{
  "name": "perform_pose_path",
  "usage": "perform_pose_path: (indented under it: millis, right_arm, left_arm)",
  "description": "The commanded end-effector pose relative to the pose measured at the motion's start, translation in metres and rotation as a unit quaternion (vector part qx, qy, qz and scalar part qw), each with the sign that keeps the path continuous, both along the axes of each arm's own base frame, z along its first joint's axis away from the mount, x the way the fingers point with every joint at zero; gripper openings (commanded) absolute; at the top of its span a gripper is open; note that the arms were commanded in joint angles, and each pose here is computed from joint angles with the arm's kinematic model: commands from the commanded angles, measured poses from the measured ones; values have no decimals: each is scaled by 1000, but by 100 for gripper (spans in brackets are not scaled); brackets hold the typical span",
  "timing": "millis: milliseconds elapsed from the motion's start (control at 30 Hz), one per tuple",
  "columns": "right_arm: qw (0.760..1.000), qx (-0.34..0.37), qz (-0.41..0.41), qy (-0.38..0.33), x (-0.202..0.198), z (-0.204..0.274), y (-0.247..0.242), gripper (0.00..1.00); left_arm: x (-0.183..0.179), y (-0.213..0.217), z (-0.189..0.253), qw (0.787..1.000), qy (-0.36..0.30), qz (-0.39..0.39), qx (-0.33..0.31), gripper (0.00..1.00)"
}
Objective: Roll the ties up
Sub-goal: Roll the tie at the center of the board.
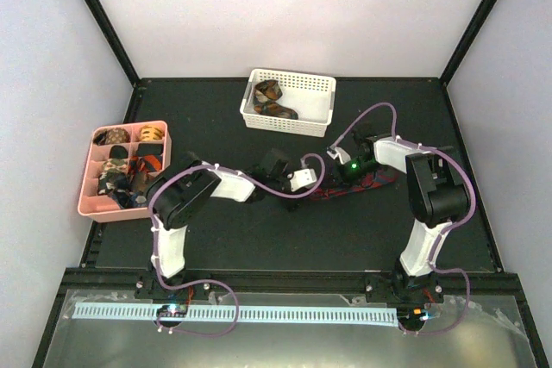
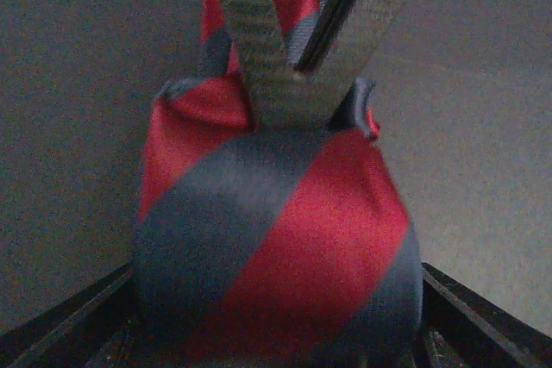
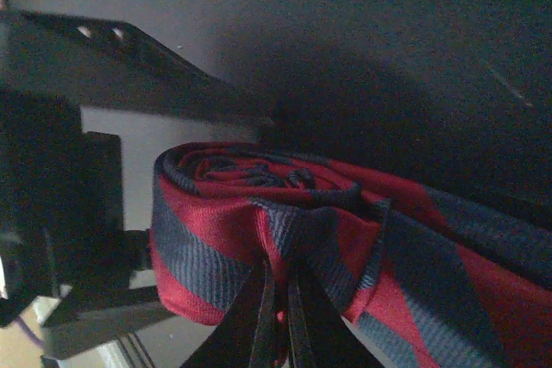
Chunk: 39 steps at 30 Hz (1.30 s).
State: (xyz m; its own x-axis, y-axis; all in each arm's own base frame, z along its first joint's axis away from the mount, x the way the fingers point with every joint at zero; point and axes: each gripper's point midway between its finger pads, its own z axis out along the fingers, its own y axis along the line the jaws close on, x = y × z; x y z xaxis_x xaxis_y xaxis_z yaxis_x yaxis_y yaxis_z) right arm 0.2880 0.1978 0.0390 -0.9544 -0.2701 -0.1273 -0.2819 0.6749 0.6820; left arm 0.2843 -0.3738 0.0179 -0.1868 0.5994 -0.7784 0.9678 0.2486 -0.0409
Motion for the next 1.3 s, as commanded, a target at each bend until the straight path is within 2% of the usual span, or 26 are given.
perform_pose_path:
  millis: [0,133,400,567,767,900,1267]
  right_arm:
    - [994,-112,0,3,-3,-38,-30,2]
    - [990,-144,0,-2,-2,-42,-40,2]
    - [987,-158,12,15,-13,-41,-43,2]
    - [988,-153,14,12,-18,-42,-42,2]
    - [994,-98,12,37,-30,-56,-15,2]
    - [995,-87,9,56,-32,-63,-6,2]
    - [991,-123,13,60,-40,-70,-19,2]
  left_arm:
    - [4,13,11,999,8,35,-40,83]
    - [7,8,27,995,-22,36,-94,91]
    - [7,-5,24,989,-4,32,-145,93]
    - [-1,4,31,988,-14,30,-149,93]
    - [-17,30,32,991,-21,26,-126,93]
    - [-23,38,26,993,-25,24,-114,95]
    - [-5,5,26,987,-7,28,-157,93]
